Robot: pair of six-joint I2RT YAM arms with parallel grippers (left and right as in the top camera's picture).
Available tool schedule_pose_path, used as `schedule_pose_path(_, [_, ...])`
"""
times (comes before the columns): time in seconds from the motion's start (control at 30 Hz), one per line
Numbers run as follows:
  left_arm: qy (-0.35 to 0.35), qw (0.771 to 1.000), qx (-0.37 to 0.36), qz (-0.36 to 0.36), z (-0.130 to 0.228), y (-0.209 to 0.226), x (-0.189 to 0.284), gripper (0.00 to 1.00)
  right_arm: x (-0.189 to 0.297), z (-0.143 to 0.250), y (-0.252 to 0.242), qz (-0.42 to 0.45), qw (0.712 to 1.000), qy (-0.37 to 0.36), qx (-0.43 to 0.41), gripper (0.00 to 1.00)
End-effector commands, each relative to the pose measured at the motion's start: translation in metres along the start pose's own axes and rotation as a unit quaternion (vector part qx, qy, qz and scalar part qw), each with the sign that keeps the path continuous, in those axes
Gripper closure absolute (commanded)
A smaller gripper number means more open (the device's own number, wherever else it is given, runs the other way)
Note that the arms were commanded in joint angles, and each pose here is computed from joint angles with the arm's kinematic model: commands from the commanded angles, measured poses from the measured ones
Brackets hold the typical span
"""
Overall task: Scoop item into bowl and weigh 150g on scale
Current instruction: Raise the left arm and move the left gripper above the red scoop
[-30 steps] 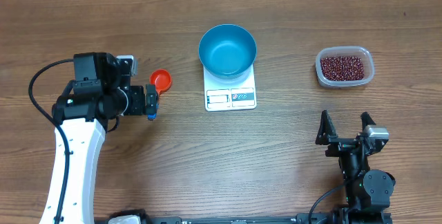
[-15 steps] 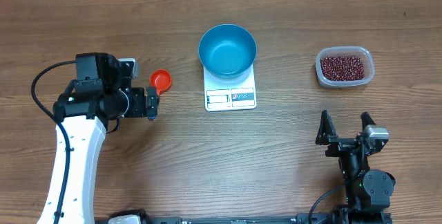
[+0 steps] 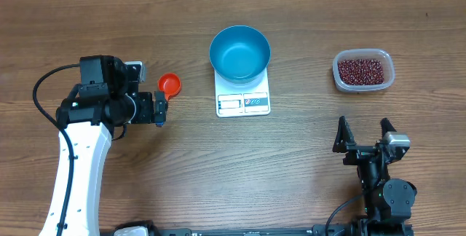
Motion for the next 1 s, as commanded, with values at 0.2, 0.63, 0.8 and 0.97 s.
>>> schedule_pose_path(0.2, [-0.012,1.000,0.008,-0.006,-0.0077,0.0044,0.0047,0.00,-0.0001,0.0018,-0.0009,0.001,1.000,-0.003,-0.002,0.00])
schedule_pose_path(0.63, [-0.014,1.000,0.004,-0.010,-0.0086,0.0054,0.0047,0.00,-0.0001,0.0018,-0.0009,0.001,1.000,-0.003,-0.002,0.00])
schedule_pose_path(0.8, [-0.014,1.000,0.004,-0.010,-0.0084,0.0054,0.0047,0.01,-0.0001,0.0018,-0.0009,0.001,1.000,-0.003,-0.002,0.00])
schedule_pose_path(0.97, [-0.014,1.000,0.004,-0.010,-0.0085,0.0055,0.0046,0.01,-0.0001,0.0018,-0.0009,0.001,1.000,-0.003,-0.002,0.00])
Point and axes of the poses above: each gripper's point midway between its finger pads, its own x axis back along the fingers, its own y axis along the line the jaws close on, z = x × y, the point moved 8 cm from there along x, back along the fingers, and after that the axes turned 15 degrees about -x, right-handed, at the moved point
